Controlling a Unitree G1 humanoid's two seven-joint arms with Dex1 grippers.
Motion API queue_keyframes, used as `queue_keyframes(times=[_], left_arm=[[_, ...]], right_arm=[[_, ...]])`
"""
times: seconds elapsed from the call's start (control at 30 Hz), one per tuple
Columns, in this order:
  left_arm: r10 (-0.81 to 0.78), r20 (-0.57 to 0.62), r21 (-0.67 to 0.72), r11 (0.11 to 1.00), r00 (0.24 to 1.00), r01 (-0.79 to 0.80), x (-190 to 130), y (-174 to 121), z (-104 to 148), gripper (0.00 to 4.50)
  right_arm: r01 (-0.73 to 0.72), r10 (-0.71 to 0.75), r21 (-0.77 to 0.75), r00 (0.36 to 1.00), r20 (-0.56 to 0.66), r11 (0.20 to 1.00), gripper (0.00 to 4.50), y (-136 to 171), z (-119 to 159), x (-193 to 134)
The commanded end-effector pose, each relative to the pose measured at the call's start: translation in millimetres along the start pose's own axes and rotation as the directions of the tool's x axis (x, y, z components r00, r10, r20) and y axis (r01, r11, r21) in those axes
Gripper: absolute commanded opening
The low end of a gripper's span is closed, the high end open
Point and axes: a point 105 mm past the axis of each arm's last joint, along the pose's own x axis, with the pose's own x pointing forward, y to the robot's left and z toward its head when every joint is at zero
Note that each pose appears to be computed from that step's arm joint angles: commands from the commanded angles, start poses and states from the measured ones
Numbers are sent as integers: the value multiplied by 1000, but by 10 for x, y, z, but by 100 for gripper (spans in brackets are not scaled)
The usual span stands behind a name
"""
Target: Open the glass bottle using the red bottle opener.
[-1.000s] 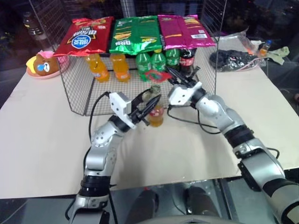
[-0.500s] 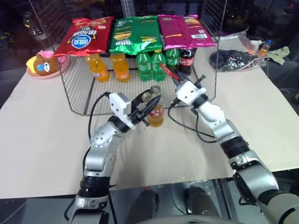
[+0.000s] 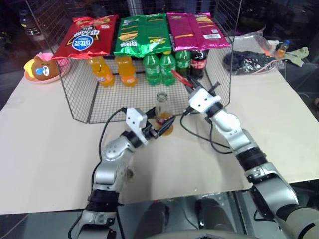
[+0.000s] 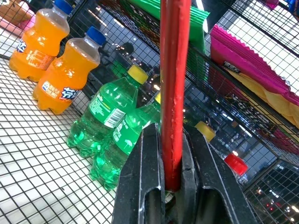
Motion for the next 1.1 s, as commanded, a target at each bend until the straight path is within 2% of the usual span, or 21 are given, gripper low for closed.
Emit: queue_keyframes(times=[0.03,0.47,0.63,0.87,1.1], left_arm=[[-23,35,26,999,999,22,37,-27,98,339],[-70,-17,79,994,997,71,-140,-99,59,339],[-76,-60,83,993,995,81,-264,-93,23,339],[-24,3,59,998,1000,24,-98,-18,110,339],[-31,27,51,998,999,30,-2,-14,158,339]], right_arm=[[35,-35,-8,999,39,999,0,-109,92,5],[81,-75,152,996,-49,985,0,-155,-31,-155],[91,-82,160,994,-66,983,0,-193,-57,-198],[89,-79,168,995,-65,982,0,-157,-30,-181],[94,-83,158,994,-74,983,0,-177,-50,-215]])
